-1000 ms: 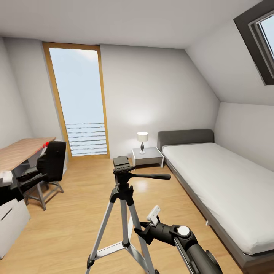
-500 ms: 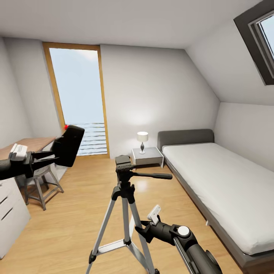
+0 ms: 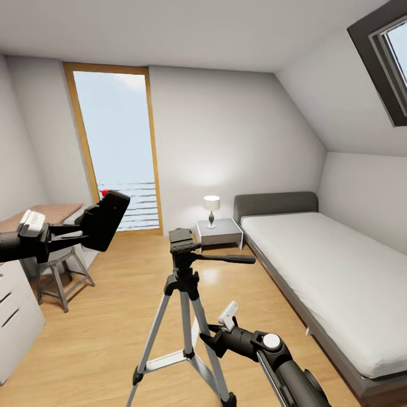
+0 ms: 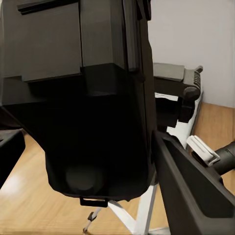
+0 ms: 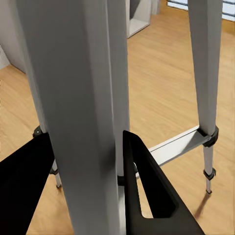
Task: Attach the digital camera to the camera tripod in the bedroom.
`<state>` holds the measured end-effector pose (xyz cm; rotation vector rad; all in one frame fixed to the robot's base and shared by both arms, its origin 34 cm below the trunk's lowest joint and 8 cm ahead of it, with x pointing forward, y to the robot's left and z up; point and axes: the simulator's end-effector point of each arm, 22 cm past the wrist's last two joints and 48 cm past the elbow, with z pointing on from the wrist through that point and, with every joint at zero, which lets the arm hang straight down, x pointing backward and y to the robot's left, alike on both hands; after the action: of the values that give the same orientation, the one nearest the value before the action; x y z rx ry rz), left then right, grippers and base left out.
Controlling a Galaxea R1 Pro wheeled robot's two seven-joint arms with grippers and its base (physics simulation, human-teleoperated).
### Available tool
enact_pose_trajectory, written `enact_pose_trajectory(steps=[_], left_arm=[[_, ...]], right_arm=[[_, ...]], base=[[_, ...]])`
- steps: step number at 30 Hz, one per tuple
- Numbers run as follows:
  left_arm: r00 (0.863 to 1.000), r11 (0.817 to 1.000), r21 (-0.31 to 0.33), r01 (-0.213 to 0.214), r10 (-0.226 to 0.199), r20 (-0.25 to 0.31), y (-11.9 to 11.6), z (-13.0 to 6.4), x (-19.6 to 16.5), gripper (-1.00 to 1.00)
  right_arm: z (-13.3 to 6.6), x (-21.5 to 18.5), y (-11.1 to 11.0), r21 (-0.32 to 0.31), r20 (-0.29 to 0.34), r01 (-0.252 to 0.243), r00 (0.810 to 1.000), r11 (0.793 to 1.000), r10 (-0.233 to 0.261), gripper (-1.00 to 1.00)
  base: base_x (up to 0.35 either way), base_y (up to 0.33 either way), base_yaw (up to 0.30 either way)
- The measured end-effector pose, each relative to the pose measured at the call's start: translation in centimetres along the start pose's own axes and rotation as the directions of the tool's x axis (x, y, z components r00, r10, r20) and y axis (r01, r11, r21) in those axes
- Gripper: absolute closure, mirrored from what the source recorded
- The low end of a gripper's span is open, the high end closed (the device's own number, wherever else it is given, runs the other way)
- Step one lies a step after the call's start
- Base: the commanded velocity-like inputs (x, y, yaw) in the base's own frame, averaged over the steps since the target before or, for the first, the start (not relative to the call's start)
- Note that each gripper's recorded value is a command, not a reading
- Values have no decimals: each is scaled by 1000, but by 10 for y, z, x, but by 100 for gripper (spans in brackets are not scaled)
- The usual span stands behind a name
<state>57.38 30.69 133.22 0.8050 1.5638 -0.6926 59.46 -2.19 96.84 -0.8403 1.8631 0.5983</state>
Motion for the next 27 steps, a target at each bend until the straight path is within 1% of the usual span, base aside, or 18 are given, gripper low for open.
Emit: enact_pose_trajectory(steps=[22, 27], left_arm=[[1000, 1000, -2, 0, 0, 1, 0, -1, 0, 100], [999, 999, -5, 35, -35, 17, 2, 0, 4, 100]], right_arm=[[0, 1, 0, 1, -4, 4, 1000, 1000, -4, 100], [0, 5, 4, -5, -9, -8, 1000, 1000, 8, 100]], base=[[0, 0, 0], [0, 0, 0]])
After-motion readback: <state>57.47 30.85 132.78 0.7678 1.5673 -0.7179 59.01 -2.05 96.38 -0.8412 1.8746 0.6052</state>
